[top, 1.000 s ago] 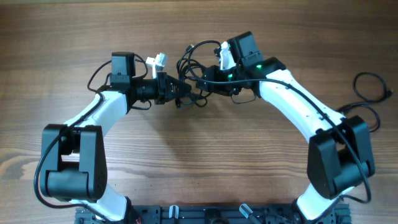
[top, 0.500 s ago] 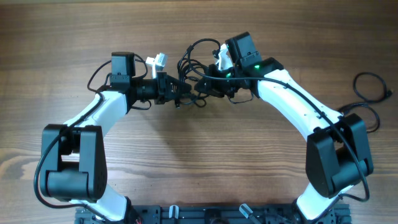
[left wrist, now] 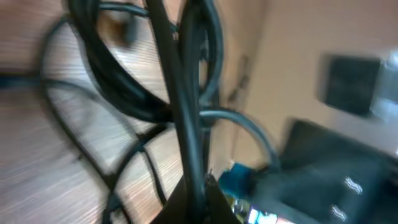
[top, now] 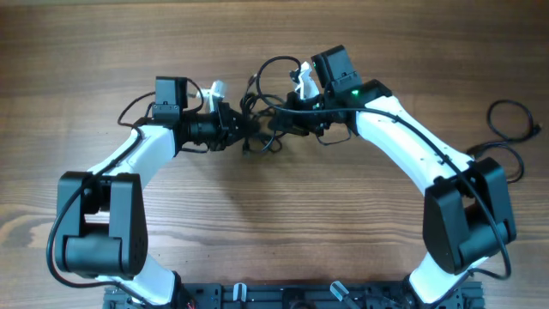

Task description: Untangle cables

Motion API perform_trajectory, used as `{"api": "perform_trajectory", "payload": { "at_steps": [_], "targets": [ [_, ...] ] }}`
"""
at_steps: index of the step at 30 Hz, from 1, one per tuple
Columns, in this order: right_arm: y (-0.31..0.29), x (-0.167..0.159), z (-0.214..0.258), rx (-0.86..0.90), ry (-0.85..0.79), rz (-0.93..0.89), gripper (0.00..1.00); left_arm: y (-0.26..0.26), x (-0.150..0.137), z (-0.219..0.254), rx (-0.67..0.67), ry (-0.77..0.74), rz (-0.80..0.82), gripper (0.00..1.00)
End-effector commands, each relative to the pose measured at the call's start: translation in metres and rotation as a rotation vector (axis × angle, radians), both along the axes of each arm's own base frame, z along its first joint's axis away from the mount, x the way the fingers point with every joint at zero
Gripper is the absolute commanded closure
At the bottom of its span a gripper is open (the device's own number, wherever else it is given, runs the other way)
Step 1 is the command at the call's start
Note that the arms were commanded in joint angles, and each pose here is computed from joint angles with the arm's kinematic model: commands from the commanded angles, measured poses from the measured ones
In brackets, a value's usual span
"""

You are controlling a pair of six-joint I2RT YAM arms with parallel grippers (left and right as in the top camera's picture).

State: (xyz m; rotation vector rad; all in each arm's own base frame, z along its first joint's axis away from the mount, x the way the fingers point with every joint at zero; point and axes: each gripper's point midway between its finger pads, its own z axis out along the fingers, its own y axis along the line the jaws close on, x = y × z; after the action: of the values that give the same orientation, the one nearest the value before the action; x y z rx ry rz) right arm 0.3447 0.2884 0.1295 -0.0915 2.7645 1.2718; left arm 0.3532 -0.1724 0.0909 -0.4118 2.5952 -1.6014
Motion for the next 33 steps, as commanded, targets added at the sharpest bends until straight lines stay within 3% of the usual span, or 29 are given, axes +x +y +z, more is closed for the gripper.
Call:
{"api": "perform_trajectory", "payload": {
  "at_steps": [1,10,17,23,28,33],
  "targets": [
    [-0.007,-0.002,0.059,0.031,-0.196,0.023,0.96,0.018,0.01,-0.019,0.127,0.078,0.129,0.96],
    [-0.054,0.007,0.108,-0.088,-0.46,-0.041,0.96,0.042,0.012,-0.028,0.153,0.173,0.227,0.96],
    [-0.129,0.039,0.089,-0.262,-0.399,-0.271,0.96,0.06,0.006,-0.045,0.259,0.23,0.288,0.96],
    [-0.182,0.031,0.055,-0.527,-0.292,-0.399,0.96,0.058,0.005,-0.044,0.247,0.228,0.273,0.96],
    [-0.187,0.016,0.033,-0.584,-0.189,-0.366,0.96,0.032,0.008,-0.003,-0.026,0.213,0.186,0.96],
    [-0.189,0.009,0.005,-0.642,-0.13,-0.266,0.96,0.027,0.017,0.062,-0.318,0.032,0.031,0.96]
  ]
}}
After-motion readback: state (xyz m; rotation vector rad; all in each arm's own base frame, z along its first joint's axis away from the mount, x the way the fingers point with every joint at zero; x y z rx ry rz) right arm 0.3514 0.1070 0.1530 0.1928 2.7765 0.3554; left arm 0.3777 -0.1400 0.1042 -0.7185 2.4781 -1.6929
